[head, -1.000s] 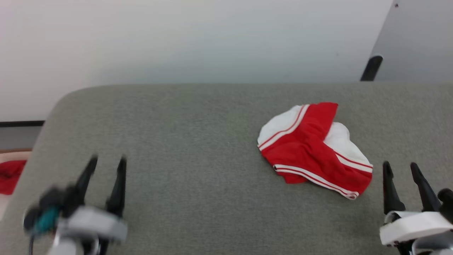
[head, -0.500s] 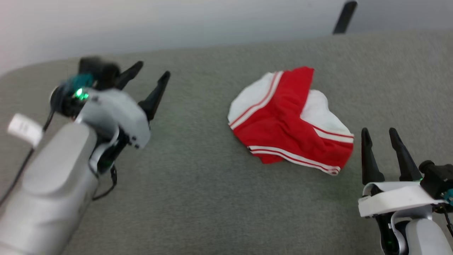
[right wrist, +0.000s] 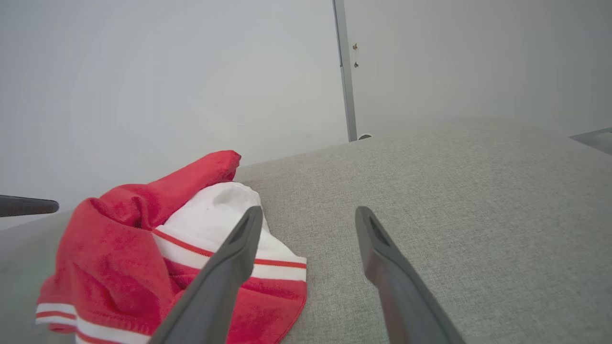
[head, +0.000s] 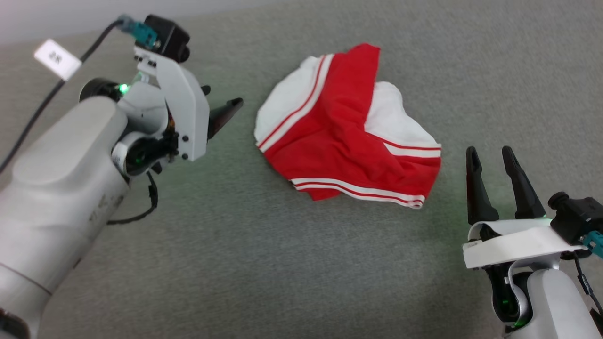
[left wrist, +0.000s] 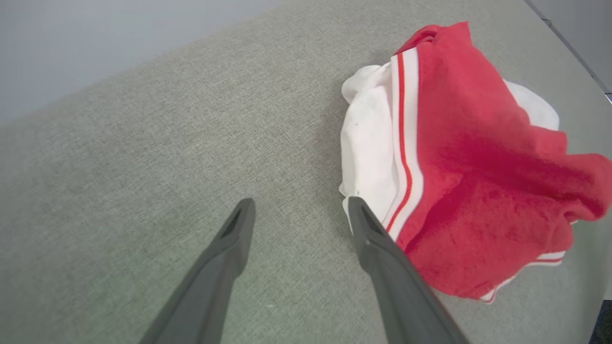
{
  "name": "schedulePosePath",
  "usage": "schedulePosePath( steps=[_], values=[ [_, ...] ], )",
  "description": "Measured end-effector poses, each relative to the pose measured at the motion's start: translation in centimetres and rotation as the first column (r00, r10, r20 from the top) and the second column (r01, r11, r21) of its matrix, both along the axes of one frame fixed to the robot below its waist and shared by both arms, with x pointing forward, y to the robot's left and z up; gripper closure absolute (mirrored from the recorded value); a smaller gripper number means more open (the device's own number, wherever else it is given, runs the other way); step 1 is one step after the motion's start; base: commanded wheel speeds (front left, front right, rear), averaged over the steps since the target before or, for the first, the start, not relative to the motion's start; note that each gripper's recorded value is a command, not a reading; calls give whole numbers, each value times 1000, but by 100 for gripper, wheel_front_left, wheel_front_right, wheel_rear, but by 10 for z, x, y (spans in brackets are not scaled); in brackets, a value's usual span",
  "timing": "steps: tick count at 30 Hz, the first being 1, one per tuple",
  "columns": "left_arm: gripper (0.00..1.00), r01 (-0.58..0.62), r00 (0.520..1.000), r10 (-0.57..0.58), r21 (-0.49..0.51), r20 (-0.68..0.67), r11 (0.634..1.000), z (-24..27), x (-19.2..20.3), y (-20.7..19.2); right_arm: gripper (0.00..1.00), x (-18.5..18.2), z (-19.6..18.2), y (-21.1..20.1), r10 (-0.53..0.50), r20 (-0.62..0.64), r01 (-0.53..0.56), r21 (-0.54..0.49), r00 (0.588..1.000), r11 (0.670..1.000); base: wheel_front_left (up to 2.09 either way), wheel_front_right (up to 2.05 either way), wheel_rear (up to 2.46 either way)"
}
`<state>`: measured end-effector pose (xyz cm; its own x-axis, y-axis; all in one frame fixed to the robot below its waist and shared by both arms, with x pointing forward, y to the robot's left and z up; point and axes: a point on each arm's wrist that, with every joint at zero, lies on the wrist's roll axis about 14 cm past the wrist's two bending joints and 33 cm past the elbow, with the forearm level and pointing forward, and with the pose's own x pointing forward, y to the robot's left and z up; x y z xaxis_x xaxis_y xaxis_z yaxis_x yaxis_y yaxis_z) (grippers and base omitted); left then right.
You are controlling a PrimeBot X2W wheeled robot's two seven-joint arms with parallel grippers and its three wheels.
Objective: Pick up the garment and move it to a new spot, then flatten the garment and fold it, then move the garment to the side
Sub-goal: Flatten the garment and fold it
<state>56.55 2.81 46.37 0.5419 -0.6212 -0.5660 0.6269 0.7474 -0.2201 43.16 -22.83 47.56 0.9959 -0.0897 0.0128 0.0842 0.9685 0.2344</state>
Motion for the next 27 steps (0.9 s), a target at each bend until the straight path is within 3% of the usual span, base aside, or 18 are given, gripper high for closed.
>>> schedulePosePath(
  steps=[11,18,19,20,21,22,27],
  values=[
    [0,121,977,-116,15,-181,993,-40,-2,-41,0,-5,-14,-18,-52,-40,52,7,998,999,0,0,0],
    [0,141,954,-133,10,-269,990,-53,-4,-51,0,-10,-18,-24,-71,-56,72,10,996,997,0,0,0],
    [14,146,950,-139,2,-280,989,-53,-6,-53,0,-10,-18,-25,-74,-57,74,12,996,997,0,0,0],
    [51,151,948,-145,-1,-283,989,-52,-7,-55,0,-10,-18,-25,-74,-57,75,12,996,997,0,0,0],
    [69,154,948,-149,-5,-283,988,-51,-7,-56,0,-10,-18,-25,-75,-56,76,13,996,997,0,0,0],
    [100,151,946,-150,-15,-286,988,-49,-8,-58,0,-10,-18,-26,-77,-55,77,13,996,997,0,0,0],
    [100,140,957,-147,-47,-248,989,-40,-9,-60,0,-9,-15,-26,-77,-44,77,12,996,997,0,0,0]
  ],
)
